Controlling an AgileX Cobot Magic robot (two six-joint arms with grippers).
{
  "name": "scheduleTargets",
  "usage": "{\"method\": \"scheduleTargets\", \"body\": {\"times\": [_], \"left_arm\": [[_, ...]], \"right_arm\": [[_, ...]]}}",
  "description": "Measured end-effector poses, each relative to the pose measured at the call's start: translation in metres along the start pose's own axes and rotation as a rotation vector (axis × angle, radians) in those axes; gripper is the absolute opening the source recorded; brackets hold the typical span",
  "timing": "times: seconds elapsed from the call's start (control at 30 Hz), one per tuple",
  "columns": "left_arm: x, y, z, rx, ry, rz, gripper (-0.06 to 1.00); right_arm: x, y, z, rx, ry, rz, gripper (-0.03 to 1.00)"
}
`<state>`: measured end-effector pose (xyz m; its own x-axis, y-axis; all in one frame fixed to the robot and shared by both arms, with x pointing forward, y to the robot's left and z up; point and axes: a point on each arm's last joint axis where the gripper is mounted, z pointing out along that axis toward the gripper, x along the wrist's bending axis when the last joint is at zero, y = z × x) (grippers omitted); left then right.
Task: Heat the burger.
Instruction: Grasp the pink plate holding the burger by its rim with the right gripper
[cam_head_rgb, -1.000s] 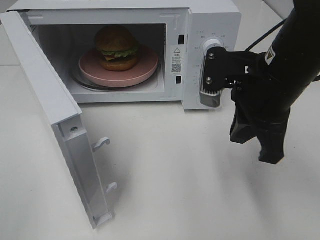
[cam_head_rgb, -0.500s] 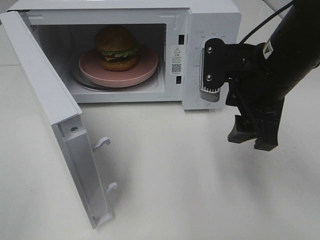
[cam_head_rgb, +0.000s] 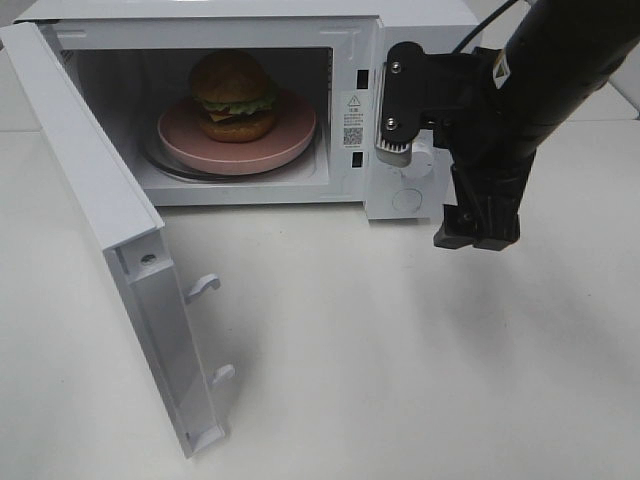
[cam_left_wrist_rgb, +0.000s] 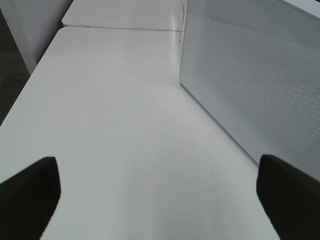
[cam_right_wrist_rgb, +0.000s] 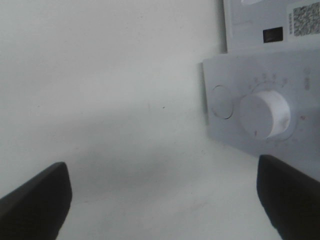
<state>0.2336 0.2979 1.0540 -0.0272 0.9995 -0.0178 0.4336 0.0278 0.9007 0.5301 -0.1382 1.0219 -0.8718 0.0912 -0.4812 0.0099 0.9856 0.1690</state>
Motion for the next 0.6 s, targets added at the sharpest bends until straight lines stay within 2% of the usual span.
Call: {"method": "scheduleTargets", "body": {"times": [0.2, 0.27, 0.6], "left_arm": [[0.0, 0.0, 0.0, 0.0, 0.0, 0.0, 0.99], [0.0, 0.0, 0.0, 0.0, 0.0, 0.0, 0.99], [0.0, 0.0, 0.0, 0.0, 0.0, 0.0, 0.99]], "right_arm": [[-0.007, 0.022, 0.011, -0.048, -0.069, -0.083, 0.96], [-0.015, 0.04, 0.021, -0.097, -0.129, -0.136, 0.95], [-0.03, 0.067, 0.047, -0.124, -0.175, -0.198, 0.92]]}}
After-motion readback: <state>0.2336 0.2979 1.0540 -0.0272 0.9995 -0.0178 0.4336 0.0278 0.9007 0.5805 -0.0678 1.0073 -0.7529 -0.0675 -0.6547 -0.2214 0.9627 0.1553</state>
